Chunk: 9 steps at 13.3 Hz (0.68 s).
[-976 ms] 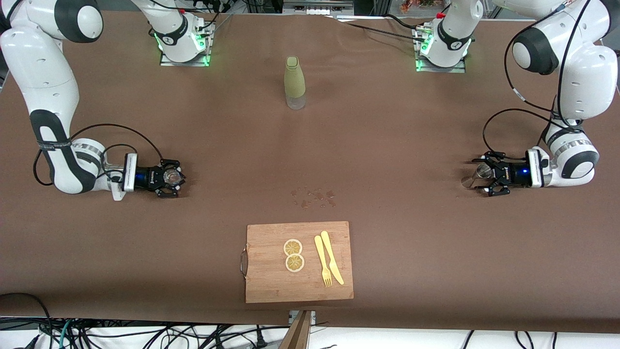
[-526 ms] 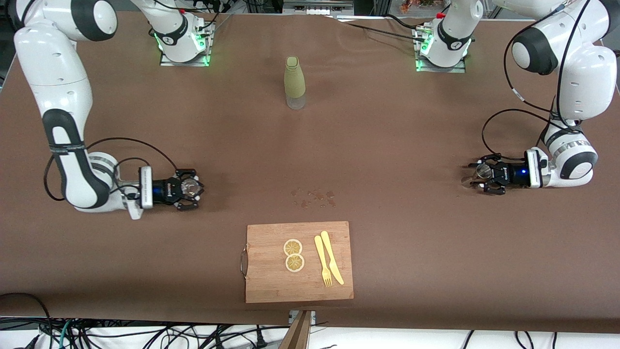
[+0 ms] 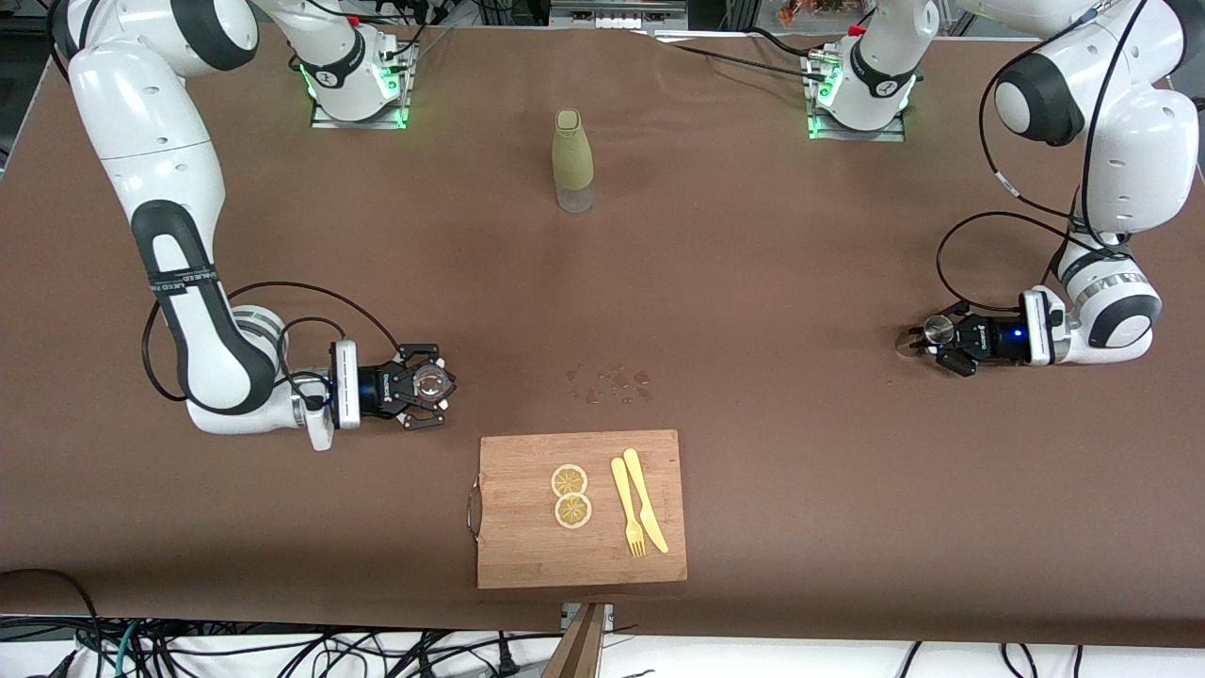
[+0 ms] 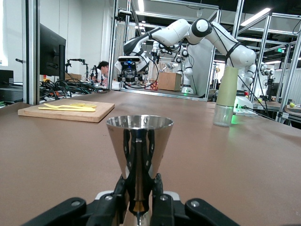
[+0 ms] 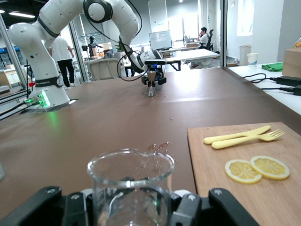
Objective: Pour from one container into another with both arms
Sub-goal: 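Carry the beaker with the right gripper while the left gripper carries the jigger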
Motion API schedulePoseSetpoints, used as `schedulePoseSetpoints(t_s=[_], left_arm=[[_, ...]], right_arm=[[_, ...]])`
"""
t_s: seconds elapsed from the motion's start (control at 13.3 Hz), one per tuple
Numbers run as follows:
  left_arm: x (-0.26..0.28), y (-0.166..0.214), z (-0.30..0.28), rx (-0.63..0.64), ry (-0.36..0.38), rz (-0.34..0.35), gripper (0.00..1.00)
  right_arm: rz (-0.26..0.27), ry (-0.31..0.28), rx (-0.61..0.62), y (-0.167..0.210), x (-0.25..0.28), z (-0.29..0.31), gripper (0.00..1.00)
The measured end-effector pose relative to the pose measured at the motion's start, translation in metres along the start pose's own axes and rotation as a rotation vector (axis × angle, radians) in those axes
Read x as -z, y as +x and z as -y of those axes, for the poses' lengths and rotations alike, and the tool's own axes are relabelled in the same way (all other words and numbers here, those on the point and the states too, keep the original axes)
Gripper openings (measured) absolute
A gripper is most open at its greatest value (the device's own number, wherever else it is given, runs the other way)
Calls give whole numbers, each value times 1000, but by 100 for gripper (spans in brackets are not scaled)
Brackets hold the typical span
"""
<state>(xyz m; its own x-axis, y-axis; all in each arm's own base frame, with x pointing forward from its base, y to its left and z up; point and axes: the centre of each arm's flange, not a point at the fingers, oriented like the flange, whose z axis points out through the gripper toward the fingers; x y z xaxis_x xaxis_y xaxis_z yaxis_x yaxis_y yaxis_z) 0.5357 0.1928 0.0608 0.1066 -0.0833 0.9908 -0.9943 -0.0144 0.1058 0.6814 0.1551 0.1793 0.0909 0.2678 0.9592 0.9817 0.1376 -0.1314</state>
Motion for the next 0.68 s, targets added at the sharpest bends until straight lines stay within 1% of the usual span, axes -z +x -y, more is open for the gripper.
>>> schedulePoseSetpoints(t_s=[0.15, 0.23, 0.45, 0.68], left_arm=[[-3, 4, 5, -12, -10, 6, 23], [-4, 8, 10, -23, -17, 11, 23], [-21, 17, 23, -47, -54, 23, 23], [-64, 29, 39, -61, -125, 27, 23]], right_arm=[[-3, 8, -7, 17, -10, -5, 12], [4, 10, -6, 24, -18, -8, 12], [50, -6, 10, 45, -52, -12, 12], [95, -20, -6, 61, -90, -11, 12]])
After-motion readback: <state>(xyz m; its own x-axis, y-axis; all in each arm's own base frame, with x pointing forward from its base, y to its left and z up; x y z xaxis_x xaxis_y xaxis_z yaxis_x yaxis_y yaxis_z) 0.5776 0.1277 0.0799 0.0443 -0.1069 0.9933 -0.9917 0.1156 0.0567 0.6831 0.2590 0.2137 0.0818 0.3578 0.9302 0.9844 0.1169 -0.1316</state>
